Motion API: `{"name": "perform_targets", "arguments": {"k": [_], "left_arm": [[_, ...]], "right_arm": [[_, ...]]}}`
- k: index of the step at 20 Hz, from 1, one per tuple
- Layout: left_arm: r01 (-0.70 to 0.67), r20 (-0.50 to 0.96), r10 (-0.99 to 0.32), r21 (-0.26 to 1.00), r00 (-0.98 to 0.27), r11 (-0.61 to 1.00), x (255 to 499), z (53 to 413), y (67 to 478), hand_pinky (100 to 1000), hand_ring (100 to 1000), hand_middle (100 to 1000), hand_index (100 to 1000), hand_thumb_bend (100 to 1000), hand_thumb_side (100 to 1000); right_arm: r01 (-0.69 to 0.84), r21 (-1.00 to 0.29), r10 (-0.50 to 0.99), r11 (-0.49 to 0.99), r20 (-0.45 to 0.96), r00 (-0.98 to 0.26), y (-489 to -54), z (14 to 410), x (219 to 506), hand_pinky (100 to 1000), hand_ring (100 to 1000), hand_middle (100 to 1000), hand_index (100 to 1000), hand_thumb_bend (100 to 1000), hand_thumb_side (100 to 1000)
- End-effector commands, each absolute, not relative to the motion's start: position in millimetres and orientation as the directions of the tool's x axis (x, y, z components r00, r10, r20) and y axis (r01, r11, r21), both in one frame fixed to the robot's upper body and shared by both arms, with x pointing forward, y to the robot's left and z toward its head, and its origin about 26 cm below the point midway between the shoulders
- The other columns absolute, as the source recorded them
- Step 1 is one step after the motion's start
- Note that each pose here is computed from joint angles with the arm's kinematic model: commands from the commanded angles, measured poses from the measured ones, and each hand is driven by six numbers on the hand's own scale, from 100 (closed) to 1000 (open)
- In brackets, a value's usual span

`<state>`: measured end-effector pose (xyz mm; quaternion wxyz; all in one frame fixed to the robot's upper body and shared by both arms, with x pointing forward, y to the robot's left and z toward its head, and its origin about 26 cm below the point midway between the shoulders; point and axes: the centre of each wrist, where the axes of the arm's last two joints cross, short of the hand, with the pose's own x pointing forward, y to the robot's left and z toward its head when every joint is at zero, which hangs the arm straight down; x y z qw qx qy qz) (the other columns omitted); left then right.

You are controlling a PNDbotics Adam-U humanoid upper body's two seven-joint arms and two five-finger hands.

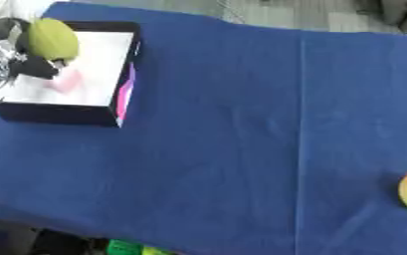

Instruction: Pick up the objects with one hand, pass them to the other hand, and then place them into the box on the other side of the table.

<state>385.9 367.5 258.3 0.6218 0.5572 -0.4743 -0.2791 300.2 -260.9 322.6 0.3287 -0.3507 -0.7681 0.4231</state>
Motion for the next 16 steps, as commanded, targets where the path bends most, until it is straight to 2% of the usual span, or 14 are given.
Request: {"name": "perform_targets", "arguments": {"k": [1,3,6,8,10,11,12,13,14,15,16], "left_arm": [[-0.178,0.214,-0.87,0.973,0.445,0.149,387.6,271.3,380.7,926,904,807,939,769,735],[-0.153,0.185,-0.866,0.98,0.464,0.127,388.5,273.3,382.1,935,913,823,951,862,809],[-0.162,0.18,-0.862,0.98,0.474,0.116,386.0,283.9,380.1,934,912,842,968,876,836],[-0.175,0.186,-0.865,0.978,0.467,0.116,382.0,293.1,376.8,938,914,847,992,894,810],[-0.163,0.186,-0.87,0.979,0.456,0.124,377.8,300.2,375.1,948,921,859,1000,865,722],[-0.156,0.183,-0.872,0.98,0.453,0.124,376.2,303.0,374.8,947,920,857,1000,824,673],[-0.153,0.184,-0.874,0.98,0.45,0.128,374.7,306.2,374.5,939,914,848,1000,727,623],[-0.164,0.194,-0.874,0.977,0.445,0.133,372.9,311.1,373.1,921,898,825,975,578,609],[-0.201,0.215,-0.877,0.97,0.431,0.139,369.3,318.8,368.9,898,872,794,932,459,625],[-0.247,0.241,-0.881,0.958,0.408,0.147,364.2,326.6,362.7,854,830,750,875,296,715],[-0.304,0.275,-0.888,0.938,0.369,0.165,356.9,335.7,353.9,819,793,713,833,201,752]], "right_arm": [[0.316,-0.888,0.854,0.334,0.143,-0.501,-279.7,338.4,290.2,857,851,824,880,308,270],[0.322,-0.893,0.868,0.315,0.133,-0.479,-289.0,340.6,287.8,858,851,823,880,318,268],[0.322,-0.901,0.883,0.291,0.123,-0.453,-298.1,341.5,285.4,859,853,826,884,313,289],[0.313,-0.91,0.89,0.273,0.116,-0.44,-302.7,341.4,284.2,859,854,829,886,325,303],[0.31,-0.914,0.895,0.262,0.11,-0.432,-306.3,341.9,283.1,858,852,828,886,316,306],[0.311,-0.913,0.895,0.263,0.111,-0.432,-307.4,342.3,282.8,858,852,828,886,310,309],[0.311,-0.912,0.894,0.267,0.114,-0.433,-308.2,342.6,282.5,857,851,828,886,304,309],[0.31,-0.911,0.893,0.272,0.118,-0.435,-308.8,342.5,282.4,857,851,827,885,306,307],[0.304,-0.912,0.892,0.274,0.123,-0.435,-309.6,341.4,282.3,857,851,828,885,308,304],[0.292,-0.917,0.891,0.273,0.126,-0.436,-310.5,339.9,282.3,857,851,827,882,319,304],[0.275,-0.924,0.891,0.264,0.124,-0.437,-311.3,337.5,282.5,857,851,826,880,328,318]]}}
